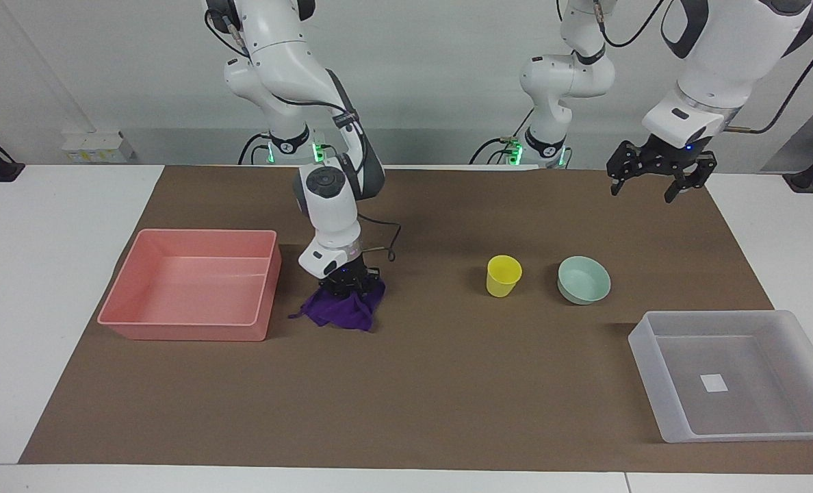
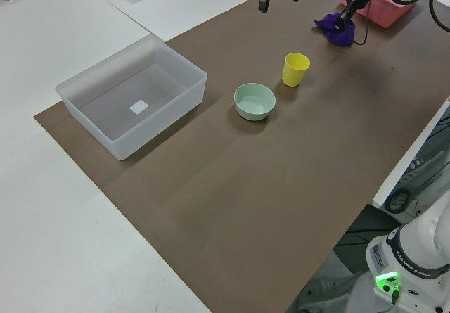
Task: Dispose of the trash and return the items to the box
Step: 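Carry the purple cloth into the pink tray while the left gripper reaches the bowl, then release the cloth in the tray while the left gripper lifts the bowl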
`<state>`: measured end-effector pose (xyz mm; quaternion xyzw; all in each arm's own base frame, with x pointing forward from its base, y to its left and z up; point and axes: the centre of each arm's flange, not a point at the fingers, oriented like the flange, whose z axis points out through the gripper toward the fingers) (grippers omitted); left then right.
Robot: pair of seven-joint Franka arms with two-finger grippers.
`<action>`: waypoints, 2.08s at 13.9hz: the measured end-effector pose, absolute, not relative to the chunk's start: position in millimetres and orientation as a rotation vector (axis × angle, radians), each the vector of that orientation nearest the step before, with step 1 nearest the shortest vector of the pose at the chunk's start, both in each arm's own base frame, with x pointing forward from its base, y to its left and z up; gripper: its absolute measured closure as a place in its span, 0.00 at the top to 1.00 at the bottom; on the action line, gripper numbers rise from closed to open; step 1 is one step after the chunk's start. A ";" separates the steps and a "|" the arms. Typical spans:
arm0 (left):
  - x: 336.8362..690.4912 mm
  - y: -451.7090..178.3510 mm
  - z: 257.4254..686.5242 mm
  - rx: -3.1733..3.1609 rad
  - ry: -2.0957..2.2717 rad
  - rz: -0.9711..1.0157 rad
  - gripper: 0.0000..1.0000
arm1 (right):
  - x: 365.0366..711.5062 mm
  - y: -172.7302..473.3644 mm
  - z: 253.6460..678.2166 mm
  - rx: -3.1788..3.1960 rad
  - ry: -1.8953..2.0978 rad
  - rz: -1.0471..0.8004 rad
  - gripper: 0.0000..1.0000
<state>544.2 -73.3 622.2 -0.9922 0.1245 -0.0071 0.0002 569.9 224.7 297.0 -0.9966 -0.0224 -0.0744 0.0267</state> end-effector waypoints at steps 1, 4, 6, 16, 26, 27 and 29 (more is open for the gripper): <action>543.6 -75.9 621.9 -3.116 0.399 -0.018 1.00 | 571.4 224.5 302.0 -3.078 -0.041 -0.230 0.13; 539.2 -88.3 618.8 -3.110 0.435 0.015 1.00 | 579.8 226.8 338.0 -3.064 0.057 -0.255 0.11; 540.8 -95.2 604.6 -3.108 0.453 -0.051 1.00 | 585.2 219.2 384.6 -3.059 0.090 -0.269 0.11; 577.2 -45.9 445.8 -3.124 0.298 -0.162 1.00 | 597.5 21.7 496.7 -3.123 -0.030 -0.305 0.11; 588.0 -31.4 311.3 -3.132 0.255 -0.161 1.00 | 573.0 -69.9 407.2 -3.157 -0.105 -0.271 0.11; 587.8 -32.1 310.4 -3.133 0.256 -0.158 1.00 | 569.6 -70.0 396.5 -3.157 -0.104 -0.245 0.11; 587.2 -32.5 311.6 -3.135 0.251 -0.154 0.96 | 565.4 -75.6 379.9 -3.157 -0.087 -0.200 0.11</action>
